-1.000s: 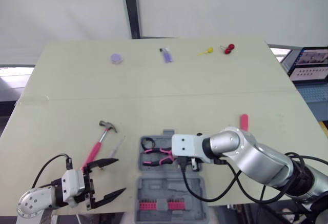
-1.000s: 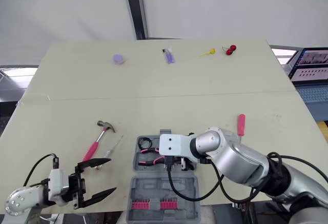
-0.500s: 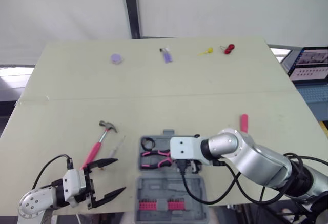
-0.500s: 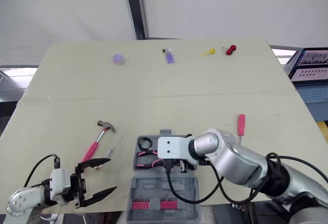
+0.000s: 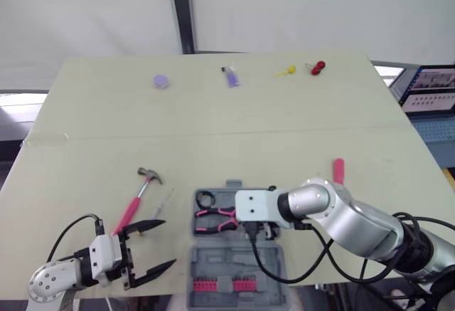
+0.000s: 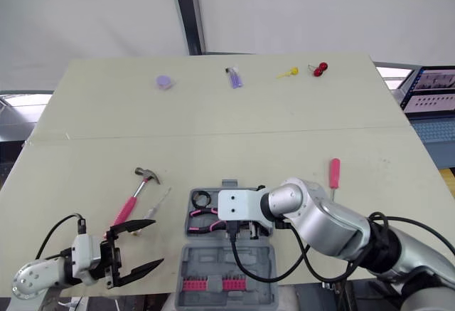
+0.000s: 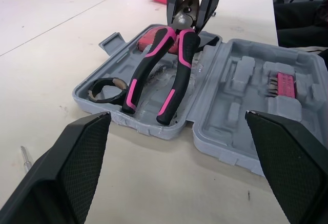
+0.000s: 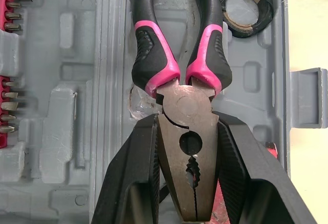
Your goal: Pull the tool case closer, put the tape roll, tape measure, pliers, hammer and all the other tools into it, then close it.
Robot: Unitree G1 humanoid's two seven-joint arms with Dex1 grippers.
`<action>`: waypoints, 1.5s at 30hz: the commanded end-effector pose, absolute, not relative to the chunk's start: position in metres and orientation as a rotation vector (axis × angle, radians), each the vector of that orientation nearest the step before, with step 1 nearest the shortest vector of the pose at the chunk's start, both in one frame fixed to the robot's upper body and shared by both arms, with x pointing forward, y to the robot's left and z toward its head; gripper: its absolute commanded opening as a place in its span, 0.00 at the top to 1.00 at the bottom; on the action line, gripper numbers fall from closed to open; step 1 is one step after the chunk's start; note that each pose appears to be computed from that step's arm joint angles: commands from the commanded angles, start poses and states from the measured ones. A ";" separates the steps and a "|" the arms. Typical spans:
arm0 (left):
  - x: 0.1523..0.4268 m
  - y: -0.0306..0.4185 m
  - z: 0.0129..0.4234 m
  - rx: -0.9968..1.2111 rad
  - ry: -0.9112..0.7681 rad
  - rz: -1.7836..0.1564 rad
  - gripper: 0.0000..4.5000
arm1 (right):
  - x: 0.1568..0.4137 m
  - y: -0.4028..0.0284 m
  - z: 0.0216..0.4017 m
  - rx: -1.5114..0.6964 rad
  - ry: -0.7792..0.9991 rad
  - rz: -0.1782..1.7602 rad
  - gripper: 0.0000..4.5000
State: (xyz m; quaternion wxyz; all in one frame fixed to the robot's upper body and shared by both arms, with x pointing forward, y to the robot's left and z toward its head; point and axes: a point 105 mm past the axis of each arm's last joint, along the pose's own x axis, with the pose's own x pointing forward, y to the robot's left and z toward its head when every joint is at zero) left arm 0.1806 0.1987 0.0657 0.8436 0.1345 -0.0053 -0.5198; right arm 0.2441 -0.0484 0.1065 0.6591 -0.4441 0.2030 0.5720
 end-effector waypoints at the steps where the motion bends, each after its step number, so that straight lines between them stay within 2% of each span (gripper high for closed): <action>1: 0.179 0.199 0.067 0.292 -0.025 -1.092 0.00 | 0.242 -0.043 0.113 -1.018 0.403 1.309 0.78; 40: 0.184 0.198 0.066 0.299 -0.027 -1.075 0.00 | 0.238 -0.049 0.089 -1.015 0.470 1.329 0.78; 45: 0.186 0.197 0.066 0.300 -0.028 -1.072 0.00 | 0.235 -0.050 0.094 -1.016 0.468 1.347 0.24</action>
